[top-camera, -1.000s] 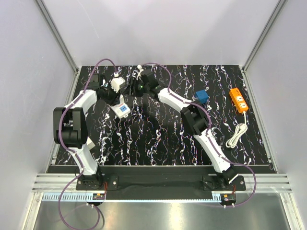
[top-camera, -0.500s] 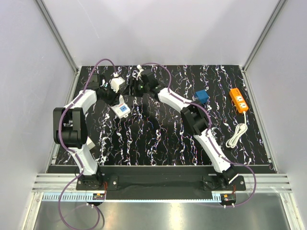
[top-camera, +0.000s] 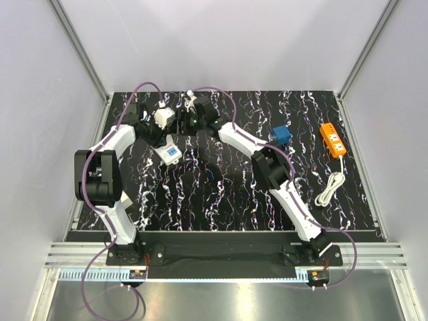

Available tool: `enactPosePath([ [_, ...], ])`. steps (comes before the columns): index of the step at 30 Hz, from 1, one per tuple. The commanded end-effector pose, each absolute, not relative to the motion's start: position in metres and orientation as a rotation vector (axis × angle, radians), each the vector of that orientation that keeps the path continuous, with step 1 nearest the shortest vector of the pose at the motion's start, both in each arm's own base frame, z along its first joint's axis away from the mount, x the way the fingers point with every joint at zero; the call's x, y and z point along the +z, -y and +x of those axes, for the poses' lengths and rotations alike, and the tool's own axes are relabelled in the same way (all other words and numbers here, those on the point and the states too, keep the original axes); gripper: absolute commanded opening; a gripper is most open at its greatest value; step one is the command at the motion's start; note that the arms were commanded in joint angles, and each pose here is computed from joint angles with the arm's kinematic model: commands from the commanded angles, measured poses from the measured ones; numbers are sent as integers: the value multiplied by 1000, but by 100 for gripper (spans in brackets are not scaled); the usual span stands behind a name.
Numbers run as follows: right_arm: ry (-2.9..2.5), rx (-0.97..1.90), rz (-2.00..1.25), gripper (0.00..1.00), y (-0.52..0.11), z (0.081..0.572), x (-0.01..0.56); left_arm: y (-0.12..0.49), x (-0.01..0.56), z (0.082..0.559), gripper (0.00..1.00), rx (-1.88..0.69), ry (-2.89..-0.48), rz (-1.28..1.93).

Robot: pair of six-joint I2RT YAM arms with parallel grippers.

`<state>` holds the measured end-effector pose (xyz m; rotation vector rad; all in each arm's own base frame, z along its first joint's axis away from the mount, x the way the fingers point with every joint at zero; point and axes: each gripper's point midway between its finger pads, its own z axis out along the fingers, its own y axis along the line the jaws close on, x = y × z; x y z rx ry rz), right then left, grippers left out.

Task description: Insert the plug

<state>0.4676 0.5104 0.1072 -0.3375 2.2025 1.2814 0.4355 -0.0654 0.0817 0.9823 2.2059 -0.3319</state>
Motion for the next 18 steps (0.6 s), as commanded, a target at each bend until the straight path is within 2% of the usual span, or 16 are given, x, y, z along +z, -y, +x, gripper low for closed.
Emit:
enactPosePath([
  [1, -2062, 1360, -411, 68, -521, 460, 176, 58, 41, 397, 3, -387, -2427, 969],
  [10, -2152, 1376, -422, 61, -528, 448, 136, 59, 40, 397, 4, -377, -2428, 980],
  [18, -2278, 1236, -480, 56, -526, 436, 95, 60, 40, 397, 7, -371, -2427, 985],
])
